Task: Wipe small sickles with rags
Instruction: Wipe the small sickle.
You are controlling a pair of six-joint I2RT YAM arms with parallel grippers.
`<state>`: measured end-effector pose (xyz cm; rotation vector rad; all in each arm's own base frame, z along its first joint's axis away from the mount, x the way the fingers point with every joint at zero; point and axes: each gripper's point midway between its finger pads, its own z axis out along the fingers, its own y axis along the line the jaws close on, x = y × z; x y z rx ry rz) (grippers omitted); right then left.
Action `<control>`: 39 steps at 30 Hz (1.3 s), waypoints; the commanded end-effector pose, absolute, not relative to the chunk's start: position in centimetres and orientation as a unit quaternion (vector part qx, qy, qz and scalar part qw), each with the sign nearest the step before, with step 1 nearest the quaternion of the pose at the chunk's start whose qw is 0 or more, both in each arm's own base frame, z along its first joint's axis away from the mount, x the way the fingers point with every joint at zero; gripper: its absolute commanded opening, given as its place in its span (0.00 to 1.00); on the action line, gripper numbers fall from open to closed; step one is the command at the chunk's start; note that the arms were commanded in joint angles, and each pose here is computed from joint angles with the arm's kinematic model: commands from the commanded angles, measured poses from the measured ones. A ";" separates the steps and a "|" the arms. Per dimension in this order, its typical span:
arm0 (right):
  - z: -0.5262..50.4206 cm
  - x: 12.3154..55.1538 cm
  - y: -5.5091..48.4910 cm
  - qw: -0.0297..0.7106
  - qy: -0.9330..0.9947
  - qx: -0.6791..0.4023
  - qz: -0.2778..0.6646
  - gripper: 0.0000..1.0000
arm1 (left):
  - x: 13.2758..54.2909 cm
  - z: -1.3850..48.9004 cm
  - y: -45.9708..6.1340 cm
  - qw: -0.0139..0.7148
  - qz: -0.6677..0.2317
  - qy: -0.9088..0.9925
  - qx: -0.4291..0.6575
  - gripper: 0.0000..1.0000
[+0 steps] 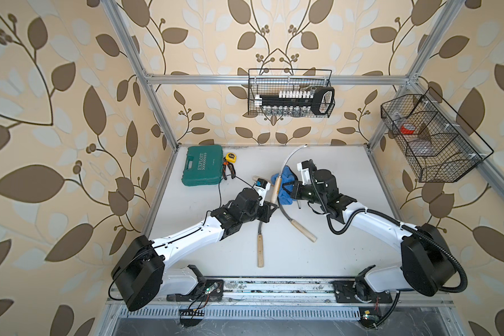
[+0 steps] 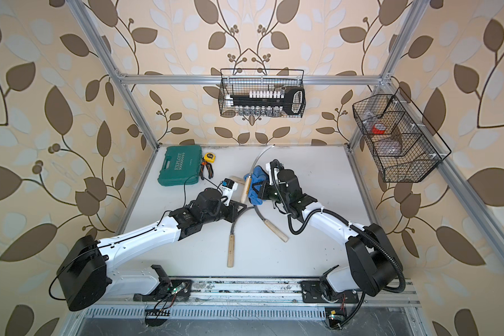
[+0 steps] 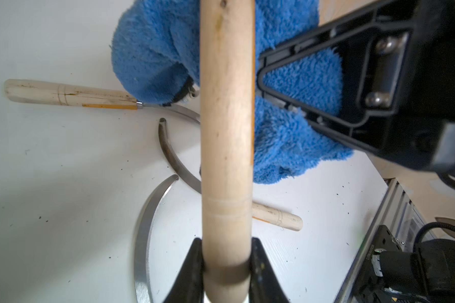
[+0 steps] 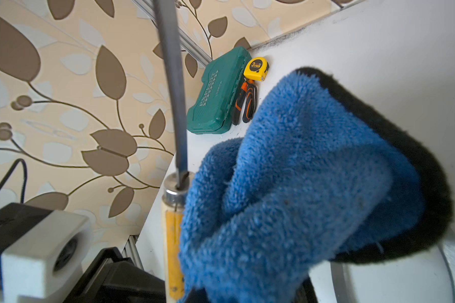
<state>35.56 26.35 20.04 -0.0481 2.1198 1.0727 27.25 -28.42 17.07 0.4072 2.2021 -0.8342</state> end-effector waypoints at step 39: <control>23.5 36.5 24.2 0.399 0.775 -0.047 0.488 0.00 | 22.5 18.2 -30.3 0.320 -0.433 0.817 0.207 0.00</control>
